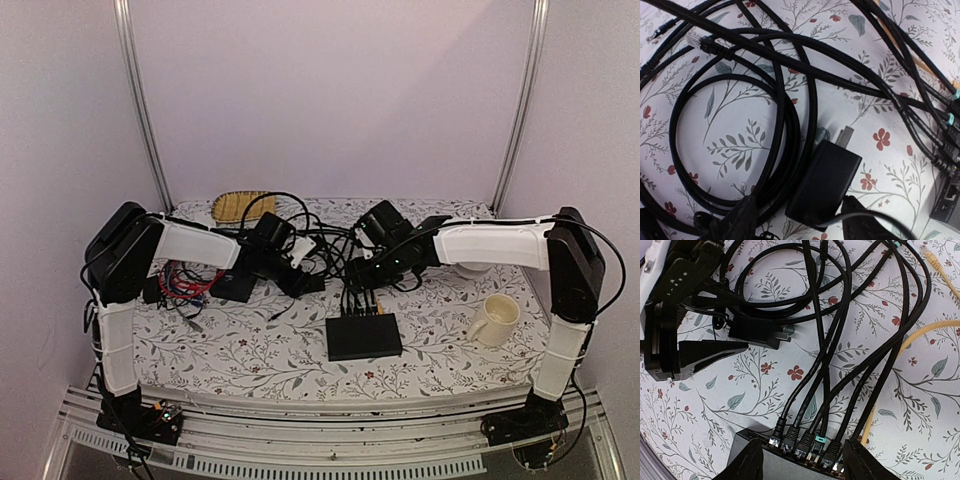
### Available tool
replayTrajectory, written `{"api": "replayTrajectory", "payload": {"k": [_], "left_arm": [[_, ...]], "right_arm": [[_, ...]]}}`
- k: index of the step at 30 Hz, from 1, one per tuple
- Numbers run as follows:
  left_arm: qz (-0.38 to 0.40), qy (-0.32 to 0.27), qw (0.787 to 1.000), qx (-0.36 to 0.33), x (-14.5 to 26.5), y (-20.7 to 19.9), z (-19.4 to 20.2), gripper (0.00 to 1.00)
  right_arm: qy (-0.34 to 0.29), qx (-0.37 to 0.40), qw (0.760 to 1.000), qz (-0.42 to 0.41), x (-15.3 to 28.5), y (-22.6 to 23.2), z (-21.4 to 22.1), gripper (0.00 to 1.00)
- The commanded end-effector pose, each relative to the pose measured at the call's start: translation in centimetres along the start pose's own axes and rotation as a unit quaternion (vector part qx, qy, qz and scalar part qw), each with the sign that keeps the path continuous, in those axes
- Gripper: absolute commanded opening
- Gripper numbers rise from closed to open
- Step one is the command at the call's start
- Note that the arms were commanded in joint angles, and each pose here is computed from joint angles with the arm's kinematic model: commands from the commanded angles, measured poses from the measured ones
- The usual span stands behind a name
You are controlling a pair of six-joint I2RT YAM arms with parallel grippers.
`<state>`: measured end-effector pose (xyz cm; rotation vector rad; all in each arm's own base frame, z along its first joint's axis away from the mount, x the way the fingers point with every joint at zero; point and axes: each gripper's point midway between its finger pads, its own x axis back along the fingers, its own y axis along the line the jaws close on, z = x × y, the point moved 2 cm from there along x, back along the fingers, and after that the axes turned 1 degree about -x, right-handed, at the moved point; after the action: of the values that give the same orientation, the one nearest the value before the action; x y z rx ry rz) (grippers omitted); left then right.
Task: Pull the plug from the switch port
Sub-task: Pick up the connector from the center of the board.
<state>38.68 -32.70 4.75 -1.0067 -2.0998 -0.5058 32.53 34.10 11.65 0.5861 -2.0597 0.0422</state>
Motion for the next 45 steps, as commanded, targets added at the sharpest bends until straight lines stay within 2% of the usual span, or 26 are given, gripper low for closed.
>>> {"api": "replayTrajectory", "payload": {"k": [1, 14, 19, 25, 27, 35, 42, 45], "left_arm": [[0.028, -0.030, 0.999, -0.020, -0.2, -1.0, -2.1, 0.59], [0.066, 0.000, 0.998, -0.008, -1.6, -2.2, -1.0, 0.44], [0.062, 0.009, 0.998, -0.005, -1.8, -2.3, -0.5, 0.52], [0.066, 0.003, 0.998, -0.004, -1.5, -2.5, -1.0, 0.32], [0.065, -0.002, 0.998, -0.002, -1.4, -2.6, -1.2, 0.30], [0.064, -0.025, 0.998, 0.004, -0.3, -2.9, -2.5, 0.01], [0.032, -0.052, 0.998, 0.031, 2.6, -2.1, -4.6, 0.00], [0.020, -0.078, 0.996, 0.042, 5.4, -1.8, -6.9, 0.00]], "right_arm": [[-0.002, 0.010, 1.000, 0.005, -0.3, 0.2, -0.6, 0.56], [-0.004, 0.008, 1.000, 0.011, 0.2, -0.1, -0.4, 0.55], [-0.006, 0.007, 1.000, 0.012, 0.6, -0.1, -0.4, 0.55], [-0.009, 0.006, 1.000, 0.017, 1.0, -0.3, -0.3, 0.54], [-0.009, 0.006, 1.000, 0.018, 1.1, -0.4, -0.2, 0.54], [-0.014, 0.006, 1.000, 0.022, 1.6, -0.5, -0.3, 0.54], [-0.051, -0.006, 0.998, 0.027, 3.8, -0.7, -1.9, 0.53], [-0.073, -0.020, 0.997, 0.028, 5.3, -1.0, -2.9, 0.53]]}}
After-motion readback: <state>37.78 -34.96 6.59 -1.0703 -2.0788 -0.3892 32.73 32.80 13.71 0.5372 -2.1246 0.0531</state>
